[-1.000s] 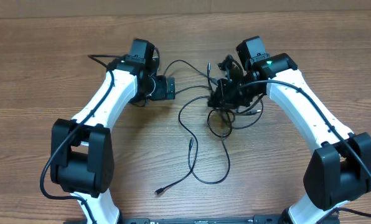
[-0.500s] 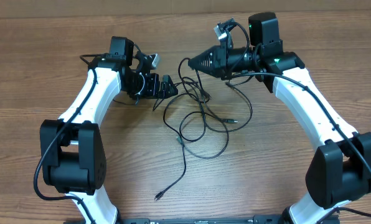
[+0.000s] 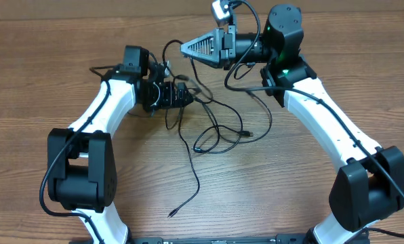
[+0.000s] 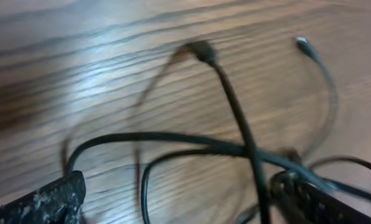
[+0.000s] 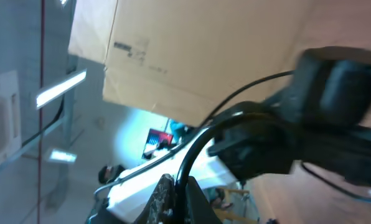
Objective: Untangle cables
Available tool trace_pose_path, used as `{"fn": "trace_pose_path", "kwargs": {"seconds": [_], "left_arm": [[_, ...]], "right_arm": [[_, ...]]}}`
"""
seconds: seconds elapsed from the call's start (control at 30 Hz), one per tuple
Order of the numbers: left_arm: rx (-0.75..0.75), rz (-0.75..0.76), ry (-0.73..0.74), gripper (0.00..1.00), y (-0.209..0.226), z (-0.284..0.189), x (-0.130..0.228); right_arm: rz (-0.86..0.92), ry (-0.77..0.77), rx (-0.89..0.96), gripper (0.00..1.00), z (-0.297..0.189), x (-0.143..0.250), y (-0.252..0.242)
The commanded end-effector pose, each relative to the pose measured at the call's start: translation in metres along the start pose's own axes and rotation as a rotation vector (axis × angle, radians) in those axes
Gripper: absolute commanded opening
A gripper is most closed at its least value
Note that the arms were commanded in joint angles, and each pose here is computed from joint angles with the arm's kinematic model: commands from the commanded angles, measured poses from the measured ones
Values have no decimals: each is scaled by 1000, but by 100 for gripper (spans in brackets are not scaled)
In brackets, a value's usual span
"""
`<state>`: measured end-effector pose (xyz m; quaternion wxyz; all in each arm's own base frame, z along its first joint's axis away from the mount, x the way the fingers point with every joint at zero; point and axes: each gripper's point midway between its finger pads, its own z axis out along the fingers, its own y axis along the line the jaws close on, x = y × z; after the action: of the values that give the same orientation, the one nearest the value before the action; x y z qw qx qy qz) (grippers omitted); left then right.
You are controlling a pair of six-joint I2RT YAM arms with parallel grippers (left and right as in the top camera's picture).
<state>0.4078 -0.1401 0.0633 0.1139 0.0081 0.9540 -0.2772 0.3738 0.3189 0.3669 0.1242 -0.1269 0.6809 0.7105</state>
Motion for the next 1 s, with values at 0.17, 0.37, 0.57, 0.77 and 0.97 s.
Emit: {"fn": "trace_pose_path", "kwargs": {"seconds": [0.17, 0.37, 0.57, 0.77, 0.97], "left_arm": [[-173, -144, -23, 99, 37, 7, 5], [-230, -180, -39, 100, 48, 6, 5], [-346, -192, -67, 100, 67, 0, 3], [-457, -232, -83, 100, 89, -10, 5], [-482, -364, -91, 99, 127, -32, 8]], "right_arm": [[-186, -119, -53, 4, -40, -1, 106], [-282, -187, -52, 4, -71, 1, 146], [-335, -245, -36, 4, -99, 3, 170], [-338, -261, -9, 4, -121, 2, 174], [-323, -268, 32, 4, -145, -1, 168]]}}
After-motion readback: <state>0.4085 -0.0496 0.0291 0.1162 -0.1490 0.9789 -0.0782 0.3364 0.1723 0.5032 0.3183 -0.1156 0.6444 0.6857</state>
